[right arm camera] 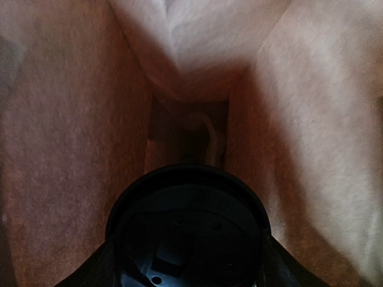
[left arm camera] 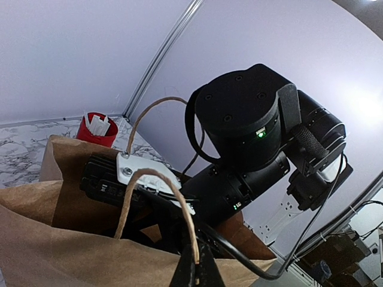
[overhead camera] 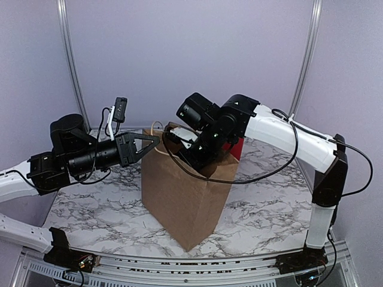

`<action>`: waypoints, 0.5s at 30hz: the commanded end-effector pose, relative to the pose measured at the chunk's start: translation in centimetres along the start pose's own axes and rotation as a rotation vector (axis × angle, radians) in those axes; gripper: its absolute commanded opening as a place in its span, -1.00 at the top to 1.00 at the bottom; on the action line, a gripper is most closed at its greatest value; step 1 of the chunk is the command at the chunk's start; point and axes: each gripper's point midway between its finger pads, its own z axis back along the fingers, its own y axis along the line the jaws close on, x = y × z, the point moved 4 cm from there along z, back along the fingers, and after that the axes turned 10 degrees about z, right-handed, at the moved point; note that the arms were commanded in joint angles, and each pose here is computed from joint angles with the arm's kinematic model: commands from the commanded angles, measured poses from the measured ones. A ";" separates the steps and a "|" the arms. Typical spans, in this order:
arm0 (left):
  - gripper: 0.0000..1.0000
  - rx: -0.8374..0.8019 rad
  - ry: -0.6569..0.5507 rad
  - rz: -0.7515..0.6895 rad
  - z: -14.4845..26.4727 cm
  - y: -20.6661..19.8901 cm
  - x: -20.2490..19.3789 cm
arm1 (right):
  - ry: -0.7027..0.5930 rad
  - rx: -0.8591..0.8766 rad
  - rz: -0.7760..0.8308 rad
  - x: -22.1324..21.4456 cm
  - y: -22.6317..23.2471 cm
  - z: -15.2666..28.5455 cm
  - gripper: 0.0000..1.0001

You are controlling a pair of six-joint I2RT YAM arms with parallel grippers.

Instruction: Pack the takeout coffee

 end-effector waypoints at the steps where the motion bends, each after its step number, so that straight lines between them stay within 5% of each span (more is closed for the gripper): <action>1: 1.00 0.014 -0.025 -0.047 0.8 0.4 -0.1 | 0.077 0.028 -0.012 -1.1 0.7 -0.9 -0.14; 15: 1.00 -0.008 -0.056 -0.127 2.7 0.3 -0.2 | 0.168 0.057 -0.049 -3.0 0.9 -4.0 -0.14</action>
